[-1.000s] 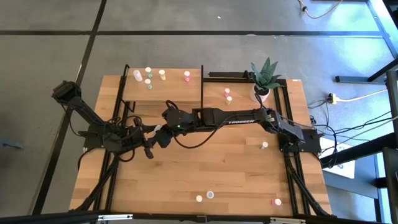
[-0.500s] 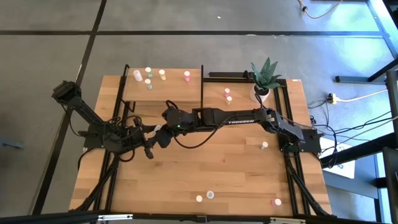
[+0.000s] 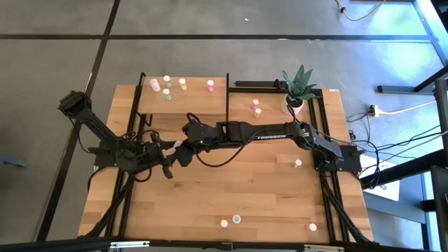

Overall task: Pick and place medicine bottles onto shelf by color
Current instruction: Put the top white pill bottle aligned with the other white pill bottle on the shelf

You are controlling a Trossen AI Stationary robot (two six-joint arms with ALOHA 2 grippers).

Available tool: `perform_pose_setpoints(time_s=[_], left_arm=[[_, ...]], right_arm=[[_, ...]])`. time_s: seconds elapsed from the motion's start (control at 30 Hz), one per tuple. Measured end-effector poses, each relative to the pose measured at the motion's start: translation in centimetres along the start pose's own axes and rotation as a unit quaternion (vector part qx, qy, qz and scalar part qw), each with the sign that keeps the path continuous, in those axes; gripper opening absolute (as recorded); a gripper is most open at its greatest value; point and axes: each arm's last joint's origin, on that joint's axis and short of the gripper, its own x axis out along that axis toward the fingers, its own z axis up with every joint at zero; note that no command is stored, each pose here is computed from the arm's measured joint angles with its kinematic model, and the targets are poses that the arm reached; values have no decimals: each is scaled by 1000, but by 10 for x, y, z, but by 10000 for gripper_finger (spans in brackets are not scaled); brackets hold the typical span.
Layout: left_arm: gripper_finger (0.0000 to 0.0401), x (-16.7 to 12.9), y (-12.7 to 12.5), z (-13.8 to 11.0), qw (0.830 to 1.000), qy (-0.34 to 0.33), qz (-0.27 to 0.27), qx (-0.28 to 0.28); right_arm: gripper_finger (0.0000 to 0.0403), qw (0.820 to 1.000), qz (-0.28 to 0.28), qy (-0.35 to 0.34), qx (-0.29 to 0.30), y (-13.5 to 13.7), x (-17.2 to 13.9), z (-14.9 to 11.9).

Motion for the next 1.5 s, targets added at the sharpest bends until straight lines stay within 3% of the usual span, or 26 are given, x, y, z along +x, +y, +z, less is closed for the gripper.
perform_pose_setpoints(time_s=[0.63,1.5], left_arm=[[177,0,0,2,1000,-4,-1,-14],[278,0,0,2,1000,-5,1,-6]], right_arm=[[141,1000,0,-1,-1,0,0,0],[141,1000,-4,-5,0,-1,0,1]])
